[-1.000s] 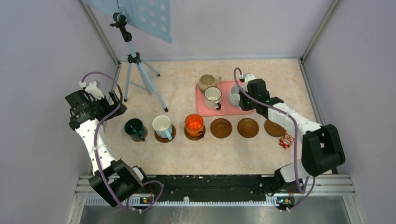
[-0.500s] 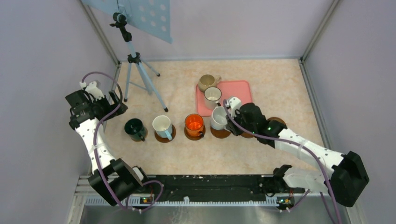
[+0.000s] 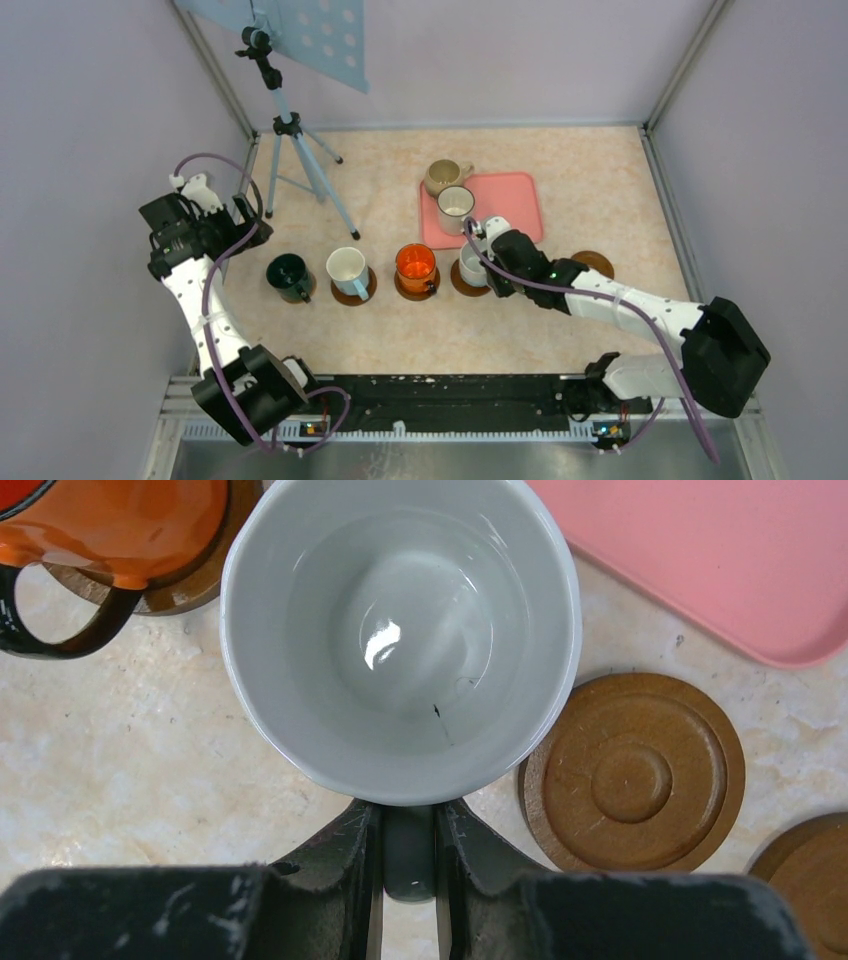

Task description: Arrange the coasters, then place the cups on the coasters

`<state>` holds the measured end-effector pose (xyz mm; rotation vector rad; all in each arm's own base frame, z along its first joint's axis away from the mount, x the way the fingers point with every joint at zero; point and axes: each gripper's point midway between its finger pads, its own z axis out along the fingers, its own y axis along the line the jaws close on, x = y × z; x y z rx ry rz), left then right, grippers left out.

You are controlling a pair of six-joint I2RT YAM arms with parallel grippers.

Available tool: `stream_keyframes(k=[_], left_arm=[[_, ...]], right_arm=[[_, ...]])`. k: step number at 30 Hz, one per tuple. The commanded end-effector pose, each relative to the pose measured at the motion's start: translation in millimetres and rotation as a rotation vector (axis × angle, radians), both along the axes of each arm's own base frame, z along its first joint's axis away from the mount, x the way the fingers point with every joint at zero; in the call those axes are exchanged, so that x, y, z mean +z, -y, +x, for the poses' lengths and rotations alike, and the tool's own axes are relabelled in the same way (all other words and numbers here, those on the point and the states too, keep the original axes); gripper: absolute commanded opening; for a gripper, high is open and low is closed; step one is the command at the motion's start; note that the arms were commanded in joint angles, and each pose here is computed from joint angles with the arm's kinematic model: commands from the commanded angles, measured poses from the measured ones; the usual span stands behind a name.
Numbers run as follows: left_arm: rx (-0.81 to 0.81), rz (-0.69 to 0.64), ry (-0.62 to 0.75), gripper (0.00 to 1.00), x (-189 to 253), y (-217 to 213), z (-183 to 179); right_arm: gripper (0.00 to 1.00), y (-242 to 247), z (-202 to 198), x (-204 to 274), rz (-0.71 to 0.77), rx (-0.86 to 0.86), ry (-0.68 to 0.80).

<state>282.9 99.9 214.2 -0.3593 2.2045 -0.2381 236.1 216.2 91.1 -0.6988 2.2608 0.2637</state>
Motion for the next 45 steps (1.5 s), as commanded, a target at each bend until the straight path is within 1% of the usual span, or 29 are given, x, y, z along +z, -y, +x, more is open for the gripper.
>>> stream_keyframes(k=[1,8,24,25,29,34,37,39,42,45], left_arm=[[-0.010,0.046,0.045,0.99,14.6,-0.6,0.7],[-0.007,0.043,0.040,0.99,12.5,-0.1,-0.3],[0.000,0.046,0.028,0.99,6.9,-1.3,-2.1],[0.000,0.045,0.026,0.99,6.0,-1.1,-2.2],[0.001,0.044,0.024,0.99,4.4,-1.2,-2.1],[0.002,0.048,0.026,0.99,5.1,-2.3,-1.5],[0.002,0.049,0.027,0.99,5.3,-2.4,-1.1],[0.000,0.047,0.028,0.99,5.1,-2.2,-0.8],[0.000,0.048,0.028,0.99,5.4,-2.8,-0.2],[-0.007,0.041,0.029,0.99,5.0,-1.6,0.8]], right_arm=[[0.00,-21.5,22.6,36.9,0.144,-0.086,0.099],[0.00,-25.0,23.9,28.4,0.147,-0.087,0.089],[0.00,-22.6,12.9,4.3,0.117,-0.057,0.044],[0.06,-23.8,11.9,3.5,0.119,-0.050,0.039],[0.19,-26.9,9.6,4.3,0.128,-0.035,0.028],[0.38,-27.4,9.9,11.2,0.124,-0.028,0.028],[0.48,-28.3,8.7,17.9,0.127,-0.015,0.029],[0.52,-29.1,7.9,23.8,0.131,-0.004,0.033],[0.54,-31.1,6.0,37.5,0.139,0.030,0.045],[0.54,-38.5,1.4,59.4,0.162,0.129,0.069]])
